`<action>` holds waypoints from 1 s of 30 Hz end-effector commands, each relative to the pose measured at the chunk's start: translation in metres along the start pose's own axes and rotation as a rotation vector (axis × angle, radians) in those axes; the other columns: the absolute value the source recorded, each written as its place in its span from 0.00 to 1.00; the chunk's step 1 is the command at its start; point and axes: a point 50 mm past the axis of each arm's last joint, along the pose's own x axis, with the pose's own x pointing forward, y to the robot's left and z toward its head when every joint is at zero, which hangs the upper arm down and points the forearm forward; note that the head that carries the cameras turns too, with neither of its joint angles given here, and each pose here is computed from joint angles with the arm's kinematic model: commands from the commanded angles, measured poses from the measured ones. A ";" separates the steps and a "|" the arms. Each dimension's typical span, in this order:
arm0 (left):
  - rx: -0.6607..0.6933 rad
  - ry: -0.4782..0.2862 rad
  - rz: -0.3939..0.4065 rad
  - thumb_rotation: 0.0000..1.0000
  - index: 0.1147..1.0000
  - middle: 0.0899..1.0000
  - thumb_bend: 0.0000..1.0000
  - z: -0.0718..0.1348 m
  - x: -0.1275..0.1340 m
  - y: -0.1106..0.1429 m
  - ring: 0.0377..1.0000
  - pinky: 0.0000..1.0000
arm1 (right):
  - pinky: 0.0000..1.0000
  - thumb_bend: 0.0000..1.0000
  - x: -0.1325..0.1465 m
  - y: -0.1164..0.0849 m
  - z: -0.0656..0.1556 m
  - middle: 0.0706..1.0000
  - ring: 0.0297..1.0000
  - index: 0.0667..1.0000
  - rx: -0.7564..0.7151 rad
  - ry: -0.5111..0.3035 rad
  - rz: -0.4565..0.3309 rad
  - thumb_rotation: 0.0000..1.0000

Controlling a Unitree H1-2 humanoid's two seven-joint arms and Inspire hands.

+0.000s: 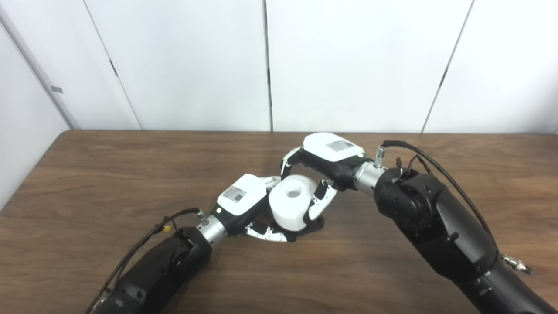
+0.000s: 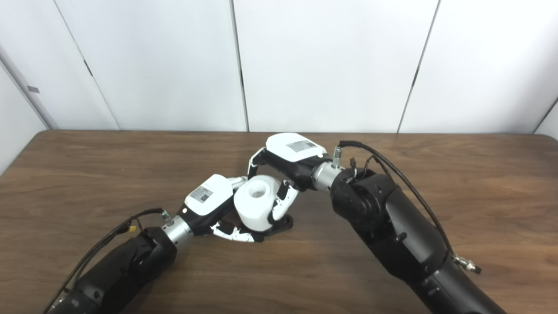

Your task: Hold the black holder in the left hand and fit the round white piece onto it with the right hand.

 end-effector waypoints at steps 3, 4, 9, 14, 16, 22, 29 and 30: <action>0.049 -0.001 -0.121 0.07 0.42 0.80 0.52 0.002 -0.002 -0.016 0.84 0.71 | 0.71 0.52 0.000 -0.012 0.008 0.77 0.80 0.44 -0.043 -0.045 -0.008 0.14; 0.050 -0.001 -0.121 0.07 0.42 0.80 0.52 0.002 -0.002 -0.016 0.84 0.71 | 0.71 0.52 0.000 -0.011 0.008 0.77 0.80 0.44 -0.043 -0.045 -0.006 0.14; 0.046 0.006 -0.126 0.07 0.42 0.80 0.52 0.002 -0.004 -0.015 0.84 0.71 | 0.71 0.52 -0.001 -0.008 0.005 0.77 0.79 0.44 -0.030 -0.032 0.000 0.14; 0.046 0.007 -0.120 0.07 0.42 0.79 0.52 0.001 -0.005 -0.016 0.84 0.70 | 0.71 0.52 -0.001 -0.007 0.001 0.77 0.79 0.45 -0.035 -0.018 0.000 0.14; 0.047 0.011 -0.122 0.07 0.42 0.79 0.52 0.001 -0.006 -0.015 0.84 0.70 | 0.70 0.52 -0.002 -0.007 -0.001 0.77 0.79 0.45 -0.034 -0.016 -0.001 0.14; 0.049 0.021 -0.134 0.07 0.42 0.79 0.52 0.000 -0.007 -0.014 0.83 0.70 | 0.71 0.52 -0.004 -0.009 -0.009 0.76 0.80 0.45 -0.019 0.000 -0.020 0.14; 0.040 0.025 -0.135 0.07 0.42 0.78 0.52 -0.003 -0.009 -0.012 0.84 0.71 | 0.71 0.52 -0.016 -0.004 -0.024 0.76 0.80 0.45 0.056 0.029 -0.081 0.14; 0.040 0.026 -0.135 0.07 0.42 0.78 0.52 -0.003 -0.009 -0.012 0.83 0.71 | 0.71 0.52 -0.018 -0.003 -0.026 0.76 0.79 0.45 0.066 0.033 -0.089 0.14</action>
